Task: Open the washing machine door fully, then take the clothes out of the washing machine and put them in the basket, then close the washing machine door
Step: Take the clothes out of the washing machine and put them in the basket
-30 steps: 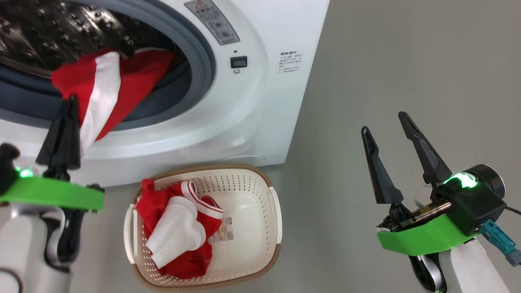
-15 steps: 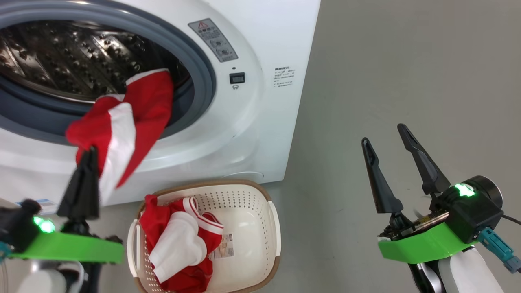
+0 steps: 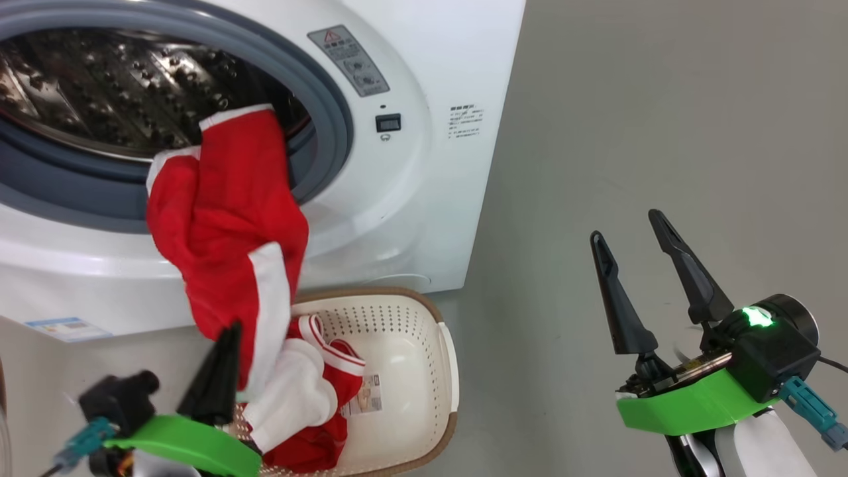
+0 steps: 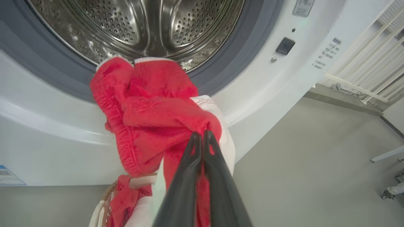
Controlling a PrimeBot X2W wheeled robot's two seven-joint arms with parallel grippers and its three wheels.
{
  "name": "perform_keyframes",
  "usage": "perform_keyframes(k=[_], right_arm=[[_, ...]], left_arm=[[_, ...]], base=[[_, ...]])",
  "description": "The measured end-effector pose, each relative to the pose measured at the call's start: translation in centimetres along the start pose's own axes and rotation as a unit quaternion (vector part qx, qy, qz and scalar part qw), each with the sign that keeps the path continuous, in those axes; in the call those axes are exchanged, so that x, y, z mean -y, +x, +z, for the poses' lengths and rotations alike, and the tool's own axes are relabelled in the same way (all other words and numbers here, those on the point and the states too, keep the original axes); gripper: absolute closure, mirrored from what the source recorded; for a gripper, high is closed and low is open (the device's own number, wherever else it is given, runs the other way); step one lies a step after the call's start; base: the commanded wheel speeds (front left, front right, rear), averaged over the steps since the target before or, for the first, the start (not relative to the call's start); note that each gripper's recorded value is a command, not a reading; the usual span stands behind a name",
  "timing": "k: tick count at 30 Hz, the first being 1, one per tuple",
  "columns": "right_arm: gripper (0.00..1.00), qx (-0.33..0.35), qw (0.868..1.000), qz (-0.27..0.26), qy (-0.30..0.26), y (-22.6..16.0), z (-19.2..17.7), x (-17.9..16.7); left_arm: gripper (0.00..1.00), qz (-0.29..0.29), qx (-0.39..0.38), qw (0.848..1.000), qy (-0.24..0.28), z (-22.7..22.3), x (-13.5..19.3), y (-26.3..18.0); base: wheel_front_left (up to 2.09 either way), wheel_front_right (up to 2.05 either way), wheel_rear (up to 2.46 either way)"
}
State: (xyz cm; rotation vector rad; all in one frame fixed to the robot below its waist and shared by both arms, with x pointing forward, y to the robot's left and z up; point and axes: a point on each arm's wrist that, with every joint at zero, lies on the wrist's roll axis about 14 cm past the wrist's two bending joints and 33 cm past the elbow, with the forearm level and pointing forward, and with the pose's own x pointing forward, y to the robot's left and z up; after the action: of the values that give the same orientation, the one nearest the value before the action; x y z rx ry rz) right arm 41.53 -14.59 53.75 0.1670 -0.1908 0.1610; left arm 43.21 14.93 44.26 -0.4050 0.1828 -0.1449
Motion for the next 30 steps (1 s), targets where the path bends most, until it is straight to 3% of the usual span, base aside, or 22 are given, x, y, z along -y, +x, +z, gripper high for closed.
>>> perform_keyframes(k=[9, 21, 30], right_arm=[[0.0, -0.02, 1.0, 0.004, 0.006, 0.5, -1.8, -0.1], [0.0, -0.043, 0.999, -0.008, 0.003, 1.7, -4.3, 1.2], [0.0, -0.054, 0.998, -0.019, -0.002, 2.6, -5.8, 2.4]], left_arm=[[1.0, 0.058, -0.109, 0.991, -0.057, -7.6, -2.9, 0.5], [1.0, 0.089, -0.206, 0.973, -0.059, -14.1, -4.8, 2.3], [1.0, 0.109, -0.286, 0.95, -0.055, -19.2, -6.1, 1.4]], base=[[0.0, 0.0, 0.0], [0.0, 0.0, 0.0], [0.0, 0.0, 0.0]])
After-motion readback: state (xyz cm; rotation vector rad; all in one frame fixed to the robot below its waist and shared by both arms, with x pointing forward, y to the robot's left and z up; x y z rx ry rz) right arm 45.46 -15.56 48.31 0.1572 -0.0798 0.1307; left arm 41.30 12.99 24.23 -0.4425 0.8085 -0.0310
